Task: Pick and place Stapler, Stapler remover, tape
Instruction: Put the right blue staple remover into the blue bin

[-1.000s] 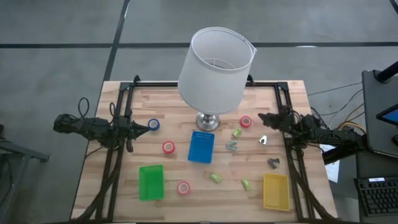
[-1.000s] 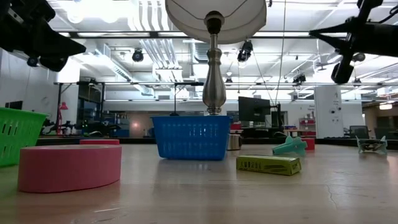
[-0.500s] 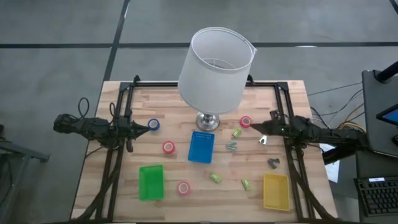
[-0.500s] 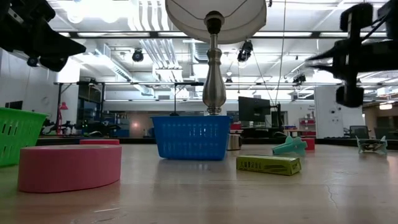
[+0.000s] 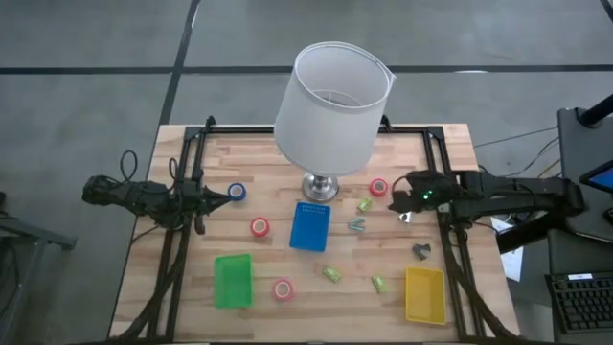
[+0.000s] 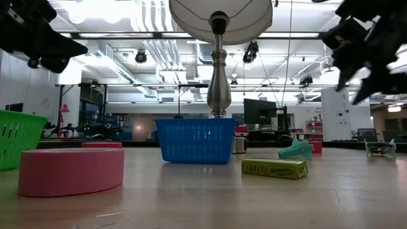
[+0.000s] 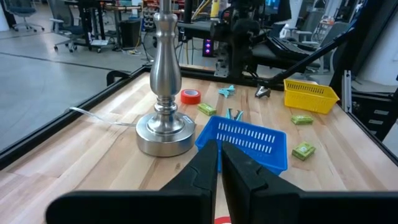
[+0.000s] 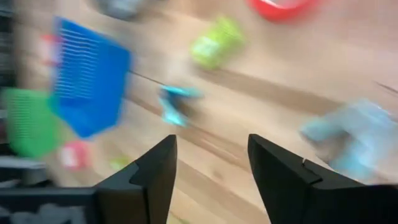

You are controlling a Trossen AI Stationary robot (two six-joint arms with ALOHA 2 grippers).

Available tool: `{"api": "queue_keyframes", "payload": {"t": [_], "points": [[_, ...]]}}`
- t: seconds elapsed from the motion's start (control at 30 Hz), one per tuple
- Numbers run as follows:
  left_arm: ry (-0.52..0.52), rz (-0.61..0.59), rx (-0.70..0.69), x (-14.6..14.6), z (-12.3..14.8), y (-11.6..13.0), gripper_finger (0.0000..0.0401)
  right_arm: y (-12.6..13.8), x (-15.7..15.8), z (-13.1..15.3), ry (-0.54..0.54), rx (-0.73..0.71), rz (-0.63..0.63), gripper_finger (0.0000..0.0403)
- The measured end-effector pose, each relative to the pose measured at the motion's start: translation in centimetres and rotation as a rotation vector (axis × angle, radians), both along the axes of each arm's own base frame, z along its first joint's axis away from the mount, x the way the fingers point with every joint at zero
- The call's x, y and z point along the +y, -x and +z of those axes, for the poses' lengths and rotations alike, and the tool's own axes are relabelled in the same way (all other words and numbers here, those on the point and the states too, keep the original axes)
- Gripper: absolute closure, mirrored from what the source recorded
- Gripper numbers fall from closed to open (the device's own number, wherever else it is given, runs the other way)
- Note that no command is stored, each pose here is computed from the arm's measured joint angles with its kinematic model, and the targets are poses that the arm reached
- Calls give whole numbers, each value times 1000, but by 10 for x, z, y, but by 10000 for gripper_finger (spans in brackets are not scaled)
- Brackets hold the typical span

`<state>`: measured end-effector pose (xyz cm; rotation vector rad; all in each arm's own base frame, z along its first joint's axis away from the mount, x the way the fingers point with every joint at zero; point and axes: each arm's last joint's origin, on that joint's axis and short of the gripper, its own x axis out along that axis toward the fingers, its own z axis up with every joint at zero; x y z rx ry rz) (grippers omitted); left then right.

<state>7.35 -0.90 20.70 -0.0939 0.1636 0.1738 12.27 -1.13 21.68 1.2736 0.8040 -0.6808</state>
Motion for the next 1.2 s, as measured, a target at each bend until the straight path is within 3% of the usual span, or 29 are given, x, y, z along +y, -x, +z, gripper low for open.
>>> {"api": "queue_keyframes", "payload": {"t": [0.13, 0.27, 1.2], "points": [[0, -1, 0, 0, 0, 0, 378, 3, 1, 11, -72, 223, -42, 207], [0, -1, 0, 0, 0, 0, 378, 1, 1, 15, -97, 308, -77, 214], [0, 0, 1, 0, 0, 0, 378, -29, -4, -44, -75, 652, -103, 260]]}}
